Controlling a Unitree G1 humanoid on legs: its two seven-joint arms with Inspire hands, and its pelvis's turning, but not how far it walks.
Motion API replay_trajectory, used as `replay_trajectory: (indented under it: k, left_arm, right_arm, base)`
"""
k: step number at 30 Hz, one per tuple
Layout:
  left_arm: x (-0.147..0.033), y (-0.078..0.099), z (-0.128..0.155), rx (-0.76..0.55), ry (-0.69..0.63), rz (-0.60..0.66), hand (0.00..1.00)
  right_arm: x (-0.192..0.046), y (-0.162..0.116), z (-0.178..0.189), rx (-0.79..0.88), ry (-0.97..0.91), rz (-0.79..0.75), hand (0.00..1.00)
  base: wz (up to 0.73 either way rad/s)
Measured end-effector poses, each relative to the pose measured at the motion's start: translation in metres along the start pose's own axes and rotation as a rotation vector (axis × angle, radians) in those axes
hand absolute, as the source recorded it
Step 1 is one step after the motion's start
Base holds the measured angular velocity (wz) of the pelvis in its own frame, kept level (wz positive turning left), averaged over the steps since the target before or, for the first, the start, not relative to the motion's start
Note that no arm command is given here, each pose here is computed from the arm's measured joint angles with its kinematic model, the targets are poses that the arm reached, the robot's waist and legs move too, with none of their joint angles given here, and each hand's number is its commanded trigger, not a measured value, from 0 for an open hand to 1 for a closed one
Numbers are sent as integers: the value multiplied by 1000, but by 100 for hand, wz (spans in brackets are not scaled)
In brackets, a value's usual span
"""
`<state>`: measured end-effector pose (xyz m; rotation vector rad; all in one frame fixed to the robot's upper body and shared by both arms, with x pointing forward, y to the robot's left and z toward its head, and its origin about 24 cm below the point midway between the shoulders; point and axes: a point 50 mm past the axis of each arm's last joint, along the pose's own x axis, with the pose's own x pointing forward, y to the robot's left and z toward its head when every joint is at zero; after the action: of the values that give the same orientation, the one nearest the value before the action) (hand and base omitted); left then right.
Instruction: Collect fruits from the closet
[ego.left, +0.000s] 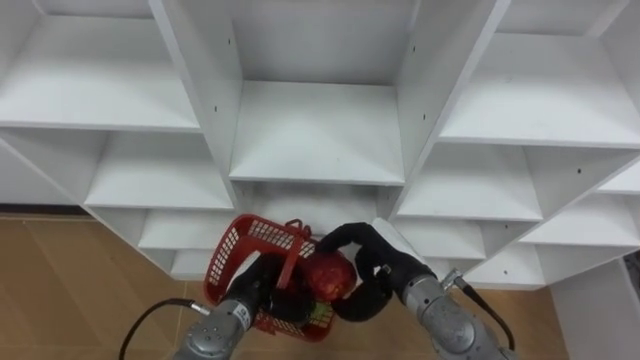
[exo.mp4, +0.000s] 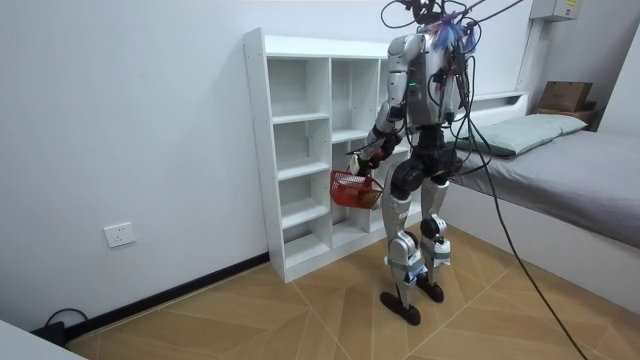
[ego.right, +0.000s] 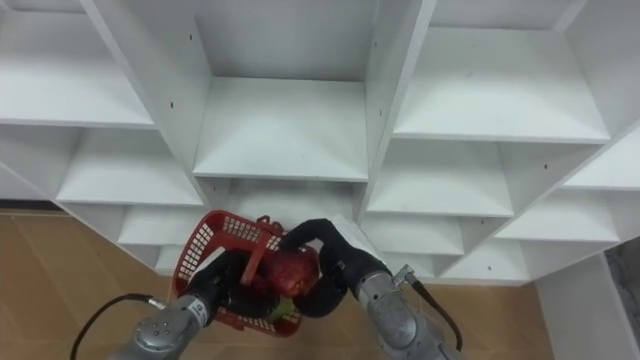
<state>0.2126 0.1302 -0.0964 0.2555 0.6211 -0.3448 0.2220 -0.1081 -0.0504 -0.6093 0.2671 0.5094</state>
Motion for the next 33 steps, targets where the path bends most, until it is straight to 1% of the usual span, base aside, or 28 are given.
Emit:
replay_trajectory:
  k: [5,6,7,8,9,17,33]
  left_arm:
    - [0,-2,0,2,0,-6,100]
    - [0,-2,0,2,0,-6,100]
    - [0,-3,0,5,0,-10,100]
    - [0,-4,0,8,-1,-17,100]
    - [1,-5,1,9,-1,-21,100]
    - [1,-12,0,25,3,-57,100]
    - [0,-13,-2,27,10,-73,100]
  right_arm:
    - [2,0,0,-1,5,-11,100]
    - [3,0,0,-1,7,-11,78]
    - [5,0,0,-1,11,-13,51]
    - [6,-2,1,-3,8,-18,16]
    - [6,-2,1,-5,5,-19,0]
    - [10,-5,5,-9,-6,-24,0]
    - [10,-3,4,-1,3,-19,0]
  base:
    - [0]
    - [0]
    - [0]
    - [0]
    - [0]
    - [0]
    - [0]
